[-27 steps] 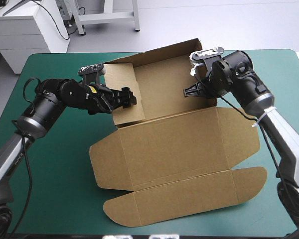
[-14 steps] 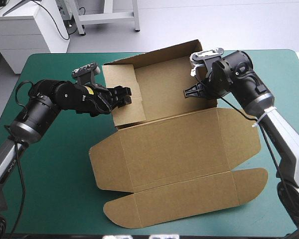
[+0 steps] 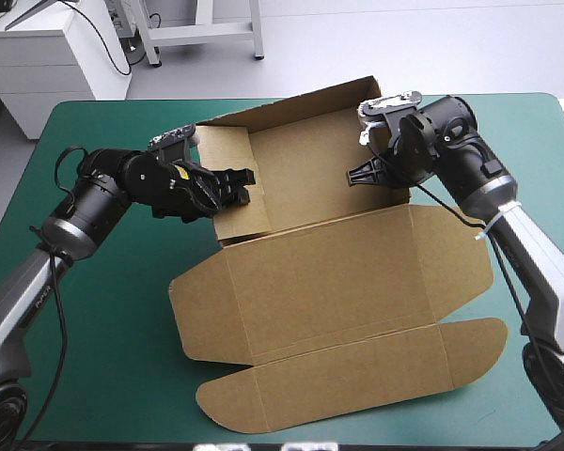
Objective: Fold the box
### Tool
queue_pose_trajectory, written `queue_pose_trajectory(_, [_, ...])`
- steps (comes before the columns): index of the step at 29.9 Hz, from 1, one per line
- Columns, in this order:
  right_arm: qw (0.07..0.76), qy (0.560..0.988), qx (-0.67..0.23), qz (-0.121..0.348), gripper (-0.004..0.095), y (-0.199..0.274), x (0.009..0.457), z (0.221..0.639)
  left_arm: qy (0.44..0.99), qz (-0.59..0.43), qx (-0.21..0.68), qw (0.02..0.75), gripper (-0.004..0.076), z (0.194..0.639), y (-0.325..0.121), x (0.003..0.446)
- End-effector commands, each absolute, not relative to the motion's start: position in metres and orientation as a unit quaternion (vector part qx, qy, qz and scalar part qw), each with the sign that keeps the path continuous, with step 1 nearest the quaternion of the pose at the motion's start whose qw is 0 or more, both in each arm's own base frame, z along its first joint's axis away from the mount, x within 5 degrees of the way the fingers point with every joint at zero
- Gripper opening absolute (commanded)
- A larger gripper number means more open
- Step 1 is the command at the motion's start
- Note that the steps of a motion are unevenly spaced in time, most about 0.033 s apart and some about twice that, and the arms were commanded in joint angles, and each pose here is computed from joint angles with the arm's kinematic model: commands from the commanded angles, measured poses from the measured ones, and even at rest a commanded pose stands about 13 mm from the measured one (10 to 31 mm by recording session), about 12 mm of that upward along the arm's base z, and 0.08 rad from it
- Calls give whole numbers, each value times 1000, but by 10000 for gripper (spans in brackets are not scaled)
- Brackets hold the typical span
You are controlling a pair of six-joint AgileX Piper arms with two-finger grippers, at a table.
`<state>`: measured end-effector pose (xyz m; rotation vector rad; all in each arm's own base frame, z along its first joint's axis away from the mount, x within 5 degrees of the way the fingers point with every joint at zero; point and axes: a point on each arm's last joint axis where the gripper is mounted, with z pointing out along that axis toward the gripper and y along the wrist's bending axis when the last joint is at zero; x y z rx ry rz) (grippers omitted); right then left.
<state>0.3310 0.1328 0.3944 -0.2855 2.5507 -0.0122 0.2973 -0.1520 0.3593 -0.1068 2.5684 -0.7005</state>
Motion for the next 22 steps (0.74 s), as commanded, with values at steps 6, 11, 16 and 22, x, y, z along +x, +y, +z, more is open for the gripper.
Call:
queue_pose_trajectory(6, [335, 936, -108, 12, -4, 129, 322, 421, 915, -289, -43, 277, 8, 385, -152, 292])
queue_pose_trajectory(11, [334, 936, -108, 14, -4, 130, 321, 421, 914, -290, -44, 279, -8, 385, -152, 292])
queue_pose_trajectory(16, [333, 937, -108, 13, -4, 129, 321, 421, 921, -274, -37, 273, -8, 382, -151, 292])
queue_pose_trajectory(22, [303, 949, -87, 10, -4, 130, 323, 412, 942, -210, -12, 263, -9, 382, -146, 299])
